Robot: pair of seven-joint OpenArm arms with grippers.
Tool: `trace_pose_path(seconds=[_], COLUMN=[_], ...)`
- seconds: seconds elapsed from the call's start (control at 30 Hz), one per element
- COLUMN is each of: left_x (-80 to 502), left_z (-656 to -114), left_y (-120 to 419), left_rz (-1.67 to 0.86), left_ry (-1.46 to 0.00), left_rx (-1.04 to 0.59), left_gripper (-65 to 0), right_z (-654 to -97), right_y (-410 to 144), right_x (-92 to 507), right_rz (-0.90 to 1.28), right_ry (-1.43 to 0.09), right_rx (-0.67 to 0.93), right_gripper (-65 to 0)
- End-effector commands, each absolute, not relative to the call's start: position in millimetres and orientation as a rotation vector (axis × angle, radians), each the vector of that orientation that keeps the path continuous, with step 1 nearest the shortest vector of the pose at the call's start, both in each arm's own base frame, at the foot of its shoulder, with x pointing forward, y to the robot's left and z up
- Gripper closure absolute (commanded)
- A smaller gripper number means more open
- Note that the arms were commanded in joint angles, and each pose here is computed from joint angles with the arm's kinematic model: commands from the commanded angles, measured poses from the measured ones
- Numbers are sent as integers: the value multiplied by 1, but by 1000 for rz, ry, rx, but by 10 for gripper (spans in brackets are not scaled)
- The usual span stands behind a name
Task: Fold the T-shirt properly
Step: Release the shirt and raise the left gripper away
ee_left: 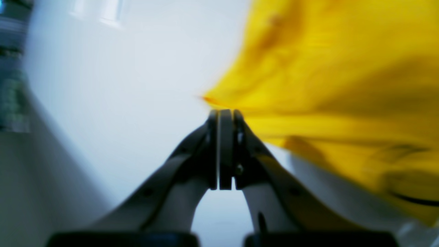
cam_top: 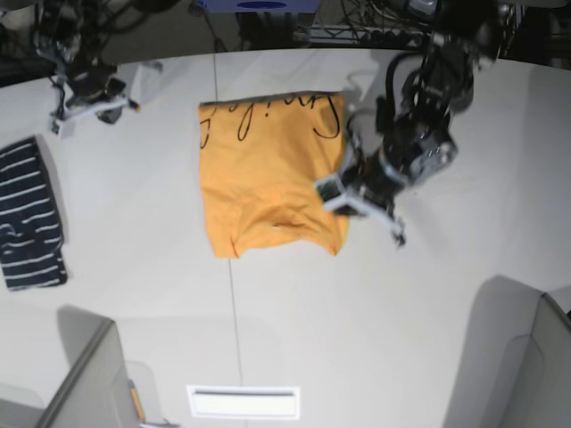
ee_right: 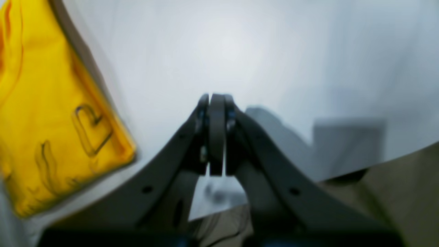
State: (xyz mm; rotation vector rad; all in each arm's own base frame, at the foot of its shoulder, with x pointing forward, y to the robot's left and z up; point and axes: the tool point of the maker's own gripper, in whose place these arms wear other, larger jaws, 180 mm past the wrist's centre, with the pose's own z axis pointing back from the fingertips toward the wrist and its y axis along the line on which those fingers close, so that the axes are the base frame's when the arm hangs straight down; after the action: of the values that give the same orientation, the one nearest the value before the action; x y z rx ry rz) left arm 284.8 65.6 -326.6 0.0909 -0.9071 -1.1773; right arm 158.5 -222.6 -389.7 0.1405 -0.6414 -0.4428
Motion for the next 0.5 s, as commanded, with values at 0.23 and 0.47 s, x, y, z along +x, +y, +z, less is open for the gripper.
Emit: trace_pose_path(seconds=[0.23, 0.47], left_x=[184, 97], left_z=[-341, -336], left_y=[57, 50], left_rz=[-1009, -794], left_ry=[-1049, -1158], left_rx=[-287, -612], left_gripper=[0, 0], right_z=[-371, -386], right_y=[-222, -218], right_x=[136, 69], right_rz=[-265, -245], right_ry=[-785, -624], right_rx=[149, 146], right_gripper=[0, 0])
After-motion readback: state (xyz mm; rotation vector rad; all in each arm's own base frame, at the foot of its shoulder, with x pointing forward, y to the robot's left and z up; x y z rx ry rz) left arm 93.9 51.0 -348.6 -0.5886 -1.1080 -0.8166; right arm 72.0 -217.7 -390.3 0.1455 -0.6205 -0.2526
